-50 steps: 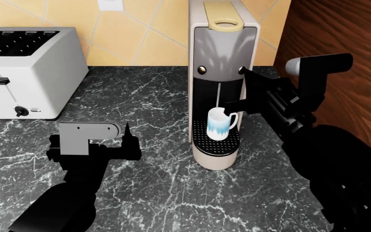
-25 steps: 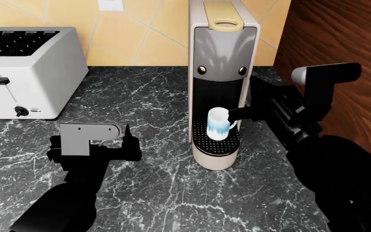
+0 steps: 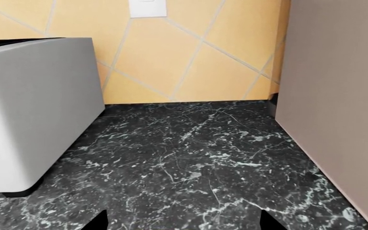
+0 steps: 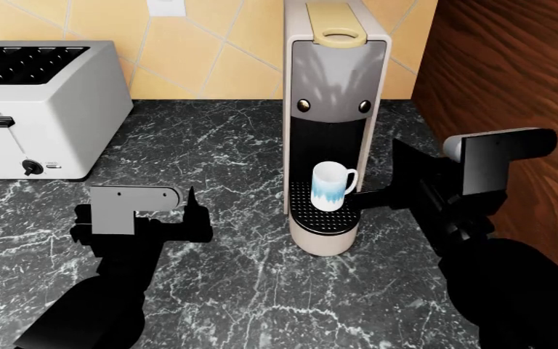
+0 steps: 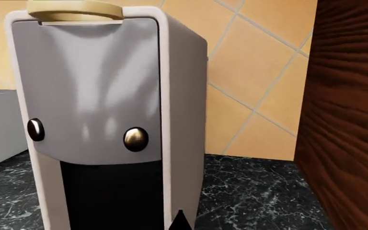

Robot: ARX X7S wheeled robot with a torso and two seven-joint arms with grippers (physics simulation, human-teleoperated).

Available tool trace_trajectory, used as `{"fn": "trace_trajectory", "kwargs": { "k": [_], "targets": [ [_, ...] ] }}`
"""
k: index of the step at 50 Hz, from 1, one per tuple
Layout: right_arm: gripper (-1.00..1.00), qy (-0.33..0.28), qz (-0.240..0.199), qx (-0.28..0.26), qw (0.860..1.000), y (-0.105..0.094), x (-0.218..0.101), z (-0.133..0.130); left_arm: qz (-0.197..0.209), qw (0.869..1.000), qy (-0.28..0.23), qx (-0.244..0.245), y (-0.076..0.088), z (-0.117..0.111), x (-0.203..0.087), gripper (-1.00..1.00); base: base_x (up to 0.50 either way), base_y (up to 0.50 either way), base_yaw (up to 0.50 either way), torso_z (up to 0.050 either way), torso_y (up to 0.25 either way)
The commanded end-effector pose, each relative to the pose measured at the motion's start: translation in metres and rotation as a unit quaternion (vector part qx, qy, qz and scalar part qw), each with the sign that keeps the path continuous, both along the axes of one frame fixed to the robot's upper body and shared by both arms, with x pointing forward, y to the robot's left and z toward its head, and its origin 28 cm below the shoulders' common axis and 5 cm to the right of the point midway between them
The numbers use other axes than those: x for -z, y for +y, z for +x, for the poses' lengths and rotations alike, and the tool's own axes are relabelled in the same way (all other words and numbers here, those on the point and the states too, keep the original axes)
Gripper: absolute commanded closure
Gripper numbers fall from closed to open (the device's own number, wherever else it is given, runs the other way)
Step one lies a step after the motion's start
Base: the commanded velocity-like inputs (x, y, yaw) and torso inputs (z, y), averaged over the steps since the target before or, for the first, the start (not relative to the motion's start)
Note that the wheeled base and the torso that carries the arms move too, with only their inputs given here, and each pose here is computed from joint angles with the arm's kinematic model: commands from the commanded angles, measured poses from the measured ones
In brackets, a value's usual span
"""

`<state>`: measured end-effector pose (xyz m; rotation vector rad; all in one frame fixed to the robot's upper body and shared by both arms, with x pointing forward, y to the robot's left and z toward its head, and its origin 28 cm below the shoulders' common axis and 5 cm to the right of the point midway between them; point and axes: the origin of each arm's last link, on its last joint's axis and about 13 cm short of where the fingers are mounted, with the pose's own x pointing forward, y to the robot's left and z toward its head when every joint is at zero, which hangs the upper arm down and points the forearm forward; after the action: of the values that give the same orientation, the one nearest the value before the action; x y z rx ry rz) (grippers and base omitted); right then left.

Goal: Press the button on the coffee machine to serve coffee.

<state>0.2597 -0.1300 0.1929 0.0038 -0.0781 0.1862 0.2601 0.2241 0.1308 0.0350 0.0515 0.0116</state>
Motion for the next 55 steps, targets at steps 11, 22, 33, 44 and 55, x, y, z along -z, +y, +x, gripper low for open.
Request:
{"fn": "trace_trajectory", "kwargs": {
  "k": [11,22,33,44,55],
  "targets": [
    [-1.00,0.032,-0.025,0.037,0.998,-0.003,0.030,-0.006,0.000,1.000,0.000,0.000,0.002,-0.001,0.001,-1.00,0.00,0.00,0.00,0.000,0.000],
    [-1.00,0.040,-0.030,0.051,0.997,-0.006,0.036,-0.008,0.001,1.000,0.004,-0.002,0.000,0.000,0.004,-1.00,0.00,0.00,0.00,0.000,0.000],
    [-1.00,0.055,-0.037,0.065,0.996,-0.008,0.046,-0.009,0.002,1.000,0.005,-0.004,0.002,-0.001,0.007,-1.00,0.00,0.00,0.00,0.000,0.000],
    [-1.00,0.065,-0.044,0.076,0.994,-0.011,0.051,-0.010,0.001,1.000,0.006,-0.005,0.004,-0.001,0.008,-1.00,0.00,0.00,0.00,0.000,0.000],
    [-1.00,0.078,-0.037,0.085,0.993,-0.016,0.060,-0.009,0.001,1.000,0.009,-0.011,0.003,0.001,0.011,-1.00,0.00,0.00,0.00,0.000,0.000]
  ]
}}
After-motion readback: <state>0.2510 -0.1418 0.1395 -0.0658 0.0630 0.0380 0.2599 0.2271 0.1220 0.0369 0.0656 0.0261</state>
